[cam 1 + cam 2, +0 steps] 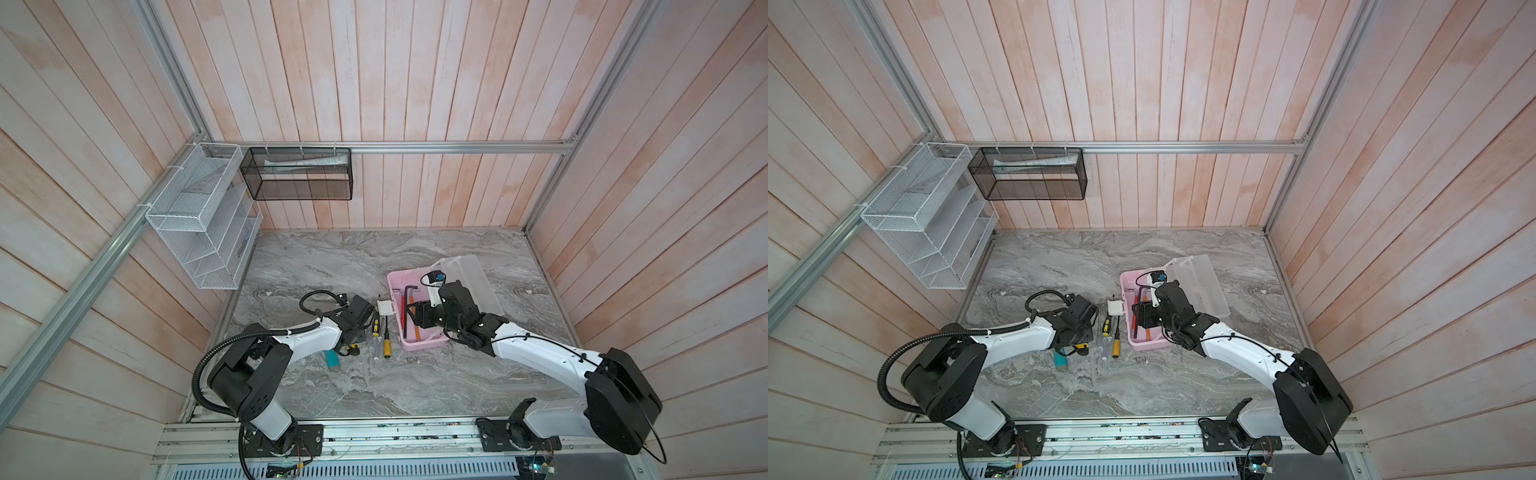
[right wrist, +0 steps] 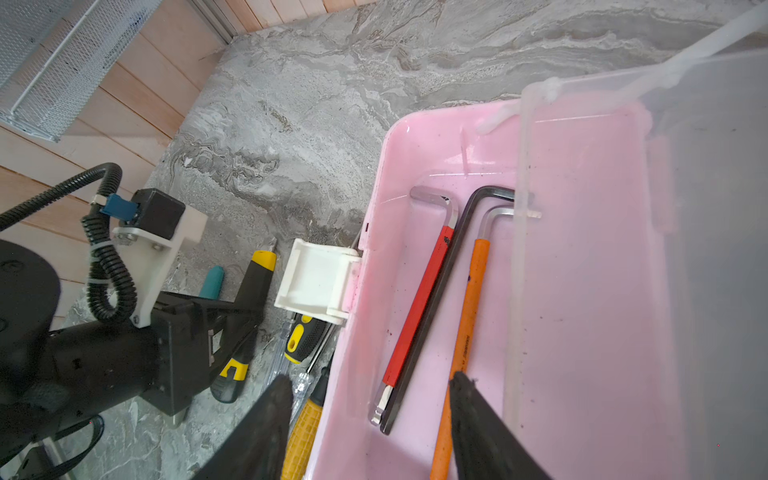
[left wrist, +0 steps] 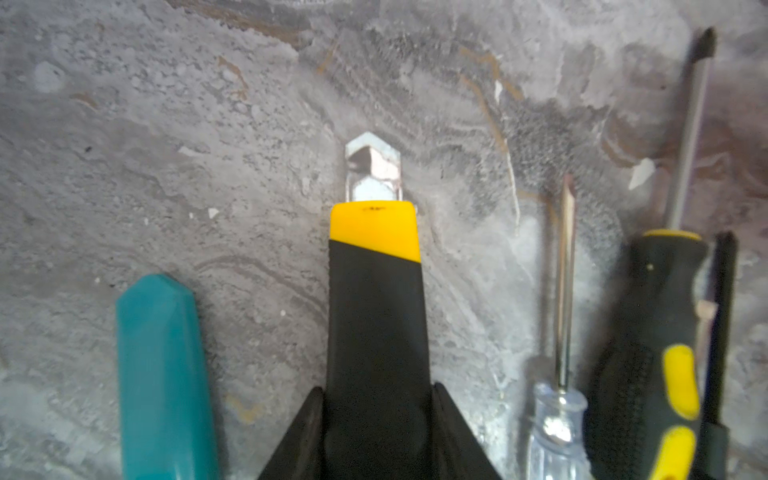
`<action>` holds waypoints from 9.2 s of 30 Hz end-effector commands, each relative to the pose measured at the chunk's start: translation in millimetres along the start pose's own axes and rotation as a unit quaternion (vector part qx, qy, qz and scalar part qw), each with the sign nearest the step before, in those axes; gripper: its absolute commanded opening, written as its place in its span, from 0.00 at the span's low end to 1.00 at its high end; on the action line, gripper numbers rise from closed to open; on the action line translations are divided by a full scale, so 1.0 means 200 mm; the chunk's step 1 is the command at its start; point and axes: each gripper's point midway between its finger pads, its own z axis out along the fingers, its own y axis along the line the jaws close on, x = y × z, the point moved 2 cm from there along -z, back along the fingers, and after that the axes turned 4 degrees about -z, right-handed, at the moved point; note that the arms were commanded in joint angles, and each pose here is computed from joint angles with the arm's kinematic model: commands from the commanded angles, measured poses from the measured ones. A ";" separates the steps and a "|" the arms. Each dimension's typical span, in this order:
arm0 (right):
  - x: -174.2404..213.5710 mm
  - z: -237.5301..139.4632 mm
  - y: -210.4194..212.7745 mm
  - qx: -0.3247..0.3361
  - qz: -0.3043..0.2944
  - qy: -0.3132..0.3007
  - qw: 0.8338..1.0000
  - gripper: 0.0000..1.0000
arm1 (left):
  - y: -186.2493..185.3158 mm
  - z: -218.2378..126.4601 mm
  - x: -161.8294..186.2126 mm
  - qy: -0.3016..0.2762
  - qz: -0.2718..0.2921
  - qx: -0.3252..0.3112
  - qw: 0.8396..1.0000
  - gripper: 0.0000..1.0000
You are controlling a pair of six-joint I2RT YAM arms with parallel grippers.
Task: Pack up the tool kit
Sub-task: 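Close the left gripper on the yellow-black knife and lower it into the box, then open the left gripper and move it back over the teal utility knife, then lower the left gripper and close it on the teal utility knife, then lift the teal knife with the left gripper and lower it into the box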
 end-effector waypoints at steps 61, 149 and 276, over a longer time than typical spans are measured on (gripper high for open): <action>-0.31 -0.50 -0.25 0.016 0.076 -0.159 0.984 0.59 | -1.50 -0.33 -0.35 -0.014 -0.034 0.374 0.927 0.36; -0.02 -0.10 0.04 -0.025 0.018 -0.014 0.999 0.61 | 0.33 -0.11 0.13 0.001 -0.090 -0.040 0.995 0.53; -0.31 -0.55 -0.32 -0.002 0.100 -0.153 0.983 0.61 | -1.35 -0.38 -0.29 -0.059 -0.041 0.279 0.958 0.40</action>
